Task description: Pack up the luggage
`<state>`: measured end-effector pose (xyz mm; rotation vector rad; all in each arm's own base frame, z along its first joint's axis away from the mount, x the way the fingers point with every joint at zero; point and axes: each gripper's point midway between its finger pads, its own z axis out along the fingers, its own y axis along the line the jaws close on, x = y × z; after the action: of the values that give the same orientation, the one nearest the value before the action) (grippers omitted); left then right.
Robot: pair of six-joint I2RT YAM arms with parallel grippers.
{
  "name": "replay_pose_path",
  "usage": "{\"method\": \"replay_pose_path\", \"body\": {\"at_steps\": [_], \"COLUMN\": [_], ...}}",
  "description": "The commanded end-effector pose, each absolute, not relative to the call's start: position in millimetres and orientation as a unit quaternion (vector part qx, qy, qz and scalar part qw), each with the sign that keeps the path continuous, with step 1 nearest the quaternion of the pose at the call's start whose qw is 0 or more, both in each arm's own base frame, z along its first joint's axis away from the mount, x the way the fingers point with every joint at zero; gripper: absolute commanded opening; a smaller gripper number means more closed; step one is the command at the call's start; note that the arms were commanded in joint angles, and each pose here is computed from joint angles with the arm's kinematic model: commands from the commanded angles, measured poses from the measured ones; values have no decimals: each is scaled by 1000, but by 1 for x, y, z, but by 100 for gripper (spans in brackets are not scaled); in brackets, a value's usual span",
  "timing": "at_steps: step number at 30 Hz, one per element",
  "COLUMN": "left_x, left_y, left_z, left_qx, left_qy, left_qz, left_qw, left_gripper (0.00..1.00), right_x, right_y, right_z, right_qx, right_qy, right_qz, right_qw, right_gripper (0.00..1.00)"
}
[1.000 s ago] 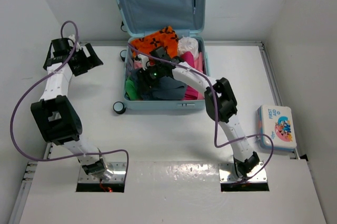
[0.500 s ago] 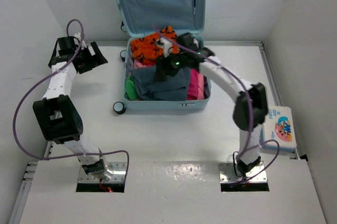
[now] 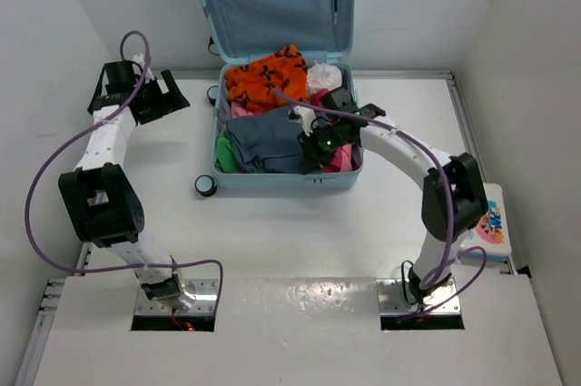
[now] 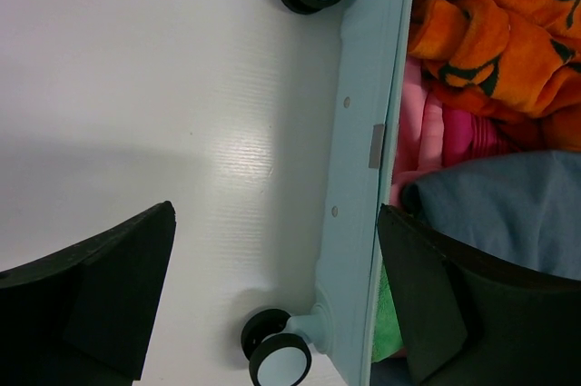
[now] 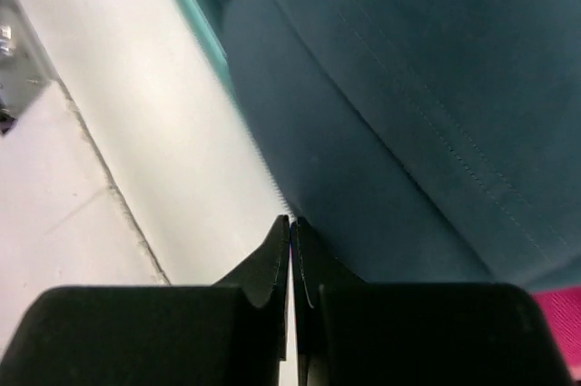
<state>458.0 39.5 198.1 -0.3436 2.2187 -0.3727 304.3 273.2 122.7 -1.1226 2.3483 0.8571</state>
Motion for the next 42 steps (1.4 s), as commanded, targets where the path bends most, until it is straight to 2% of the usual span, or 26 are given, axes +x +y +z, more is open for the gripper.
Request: {"method": "replay_pose_path", "body": {"at_steps": [1, 5, 6, 8, 10, 12, 18, 23, 34, 38, 40, 42], "left_x": [470, 470, 470, 468, 464, 460, 447, 441, 439, 413, 400, 385], "left_y": [42, 44, 44, 36, 28, 21, 9, 6, -17, -74, -93, -116], "left_z": [225, 224, 224, 224, 229, 226, 226, 219, 229, 258, 266, 262], "left_qx": [-118, -116, -116, -102, -89, -66, -32, -26, 24, 169, 224, 262], "left_qy": [870, 871, 871, 872, 871, 874, 876, 878, 870, 816, 793, 781], "left_qz": [-137, -131, -131, -137, -143, -146, -136, -132, -158, -278, -292, -311], "left_qw": [458, 459, 459, 458, 462, 459, 462, 459, 466, 477, 485, 474], "left_gripper": [94, 94, 94, 94, 94, 94, 94, 93, 93, 88, 86, 78], "right_x": [310, 352, 354, 376, 383, 385, 339, 309, 319, 334, 349, 361], "right_y": [269, 261, 259, 252, 245, 260, 274, 275, 263, 248, 239, 238], "right_z": [107, 78, 62, 62, 52, 70, 148, 176, 110, 65, 52, 49], "right_qx": [-410, -367, -361, -339, -296, -282, -324, -360, -408, -402, -391, -382], "right_qy": [844, 875, 884, 893, 911, 903, 835, 808, 829, 850, 862, 865], "right_qz": [280, 207, 195, 172, 179, 232, 381, 402, 317, 261, 223, 205], "right_qw": [204, 236, 221, 241, 224, 225, 228, 237, 214, 220, 234, 253], "right_gripper": [0, 0, 0, 0, 0, 0, 0, 0, 0, 0, 0, 0]}}
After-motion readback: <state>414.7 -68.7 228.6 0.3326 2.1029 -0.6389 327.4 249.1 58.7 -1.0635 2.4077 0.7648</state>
